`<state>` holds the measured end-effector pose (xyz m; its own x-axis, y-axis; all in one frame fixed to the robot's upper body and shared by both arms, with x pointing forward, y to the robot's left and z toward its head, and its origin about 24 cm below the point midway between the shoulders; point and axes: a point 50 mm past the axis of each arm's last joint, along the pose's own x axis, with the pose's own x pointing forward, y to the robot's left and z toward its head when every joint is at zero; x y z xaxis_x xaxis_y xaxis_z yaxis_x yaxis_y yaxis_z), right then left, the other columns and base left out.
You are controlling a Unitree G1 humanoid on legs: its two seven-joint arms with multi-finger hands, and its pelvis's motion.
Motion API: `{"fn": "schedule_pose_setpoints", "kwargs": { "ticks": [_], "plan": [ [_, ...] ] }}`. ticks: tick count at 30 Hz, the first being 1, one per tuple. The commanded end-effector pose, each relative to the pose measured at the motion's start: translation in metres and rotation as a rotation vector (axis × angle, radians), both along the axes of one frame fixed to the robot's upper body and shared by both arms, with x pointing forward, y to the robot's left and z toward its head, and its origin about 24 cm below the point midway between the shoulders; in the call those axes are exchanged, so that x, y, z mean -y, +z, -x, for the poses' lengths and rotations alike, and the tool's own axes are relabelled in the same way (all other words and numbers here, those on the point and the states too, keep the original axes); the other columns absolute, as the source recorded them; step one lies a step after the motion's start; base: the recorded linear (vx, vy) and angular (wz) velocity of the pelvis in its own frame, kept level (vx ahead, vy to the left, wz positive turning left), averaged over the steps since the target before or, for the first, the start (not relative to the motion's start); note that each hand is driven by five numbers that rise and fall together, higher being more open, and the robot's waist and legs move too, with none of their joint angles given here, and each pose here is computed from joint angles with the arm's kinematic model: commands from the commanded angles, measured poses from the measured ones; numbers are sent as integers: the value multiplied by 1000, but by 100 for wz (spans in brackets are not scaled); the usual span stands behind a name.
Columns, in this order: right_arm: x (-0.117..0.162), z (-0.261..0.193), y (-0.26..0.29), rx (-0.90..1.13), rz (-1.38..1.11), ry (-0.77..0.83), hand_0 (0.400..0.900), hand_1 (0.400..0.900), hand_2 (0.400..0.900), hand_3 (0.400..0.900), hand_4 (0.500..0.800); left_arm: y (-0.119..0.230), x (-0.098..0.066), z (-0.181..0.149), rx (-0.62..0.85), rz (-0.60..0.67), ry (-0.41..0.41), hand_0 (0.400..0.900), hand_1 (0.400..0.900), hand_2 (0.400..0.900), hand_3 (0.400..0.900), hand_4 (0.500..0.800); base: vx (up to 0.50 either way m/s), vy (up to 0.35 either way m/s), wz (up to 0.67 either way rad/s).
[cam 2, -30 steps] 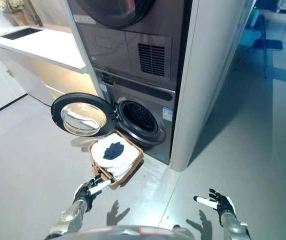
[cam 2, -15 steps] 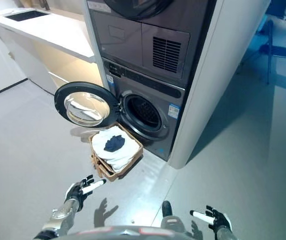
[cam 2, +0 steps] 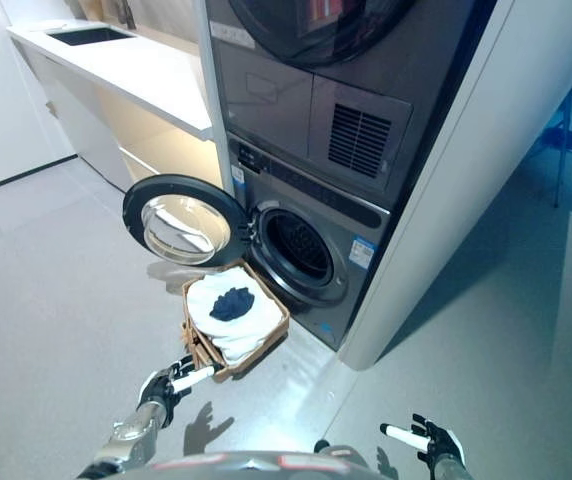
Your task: Put the clothes in the basket into the washing machine.
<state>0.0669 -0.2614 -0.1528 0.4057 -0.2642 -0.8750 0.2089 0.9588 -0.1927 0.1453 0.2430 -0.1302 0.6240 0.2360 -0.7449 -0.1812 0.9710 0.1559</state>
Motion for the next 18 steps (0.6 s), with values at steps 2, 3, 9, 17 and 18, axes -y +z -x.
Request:
{"fn": "schedule_pose_setpoints", "kwargs": {
  "ticks": [2,3,9,17,18],
  "plan": [
    [34,-8,13,40,112,-24,900,900,900,900,800,25,3,-47,178,-21,-53,900,900,900,900,800,313,-311,31],
    [37,-3,12,19,121,-29,900,900,900,900,800,24,6,-47,179,-11,-53,900,900,900,900,800,287,-320,25],
    [52,-3,19,21,171,-56,900,900,900,900,800,26,20,-58,203,46,-48,900,900,900,900,800,203,-254,14],
    [53,-15,21,43,186,-39,900,900,900,900,800,24,18,-54,196,39,-31,900,900,900,900,800,129,-113,-32],
    [53,-14,21,43,188,-40,900,900,900,900,800,24,17,-54,195,36,-31,900,900,900,900,800,110,-21,-27]
  ]
}}
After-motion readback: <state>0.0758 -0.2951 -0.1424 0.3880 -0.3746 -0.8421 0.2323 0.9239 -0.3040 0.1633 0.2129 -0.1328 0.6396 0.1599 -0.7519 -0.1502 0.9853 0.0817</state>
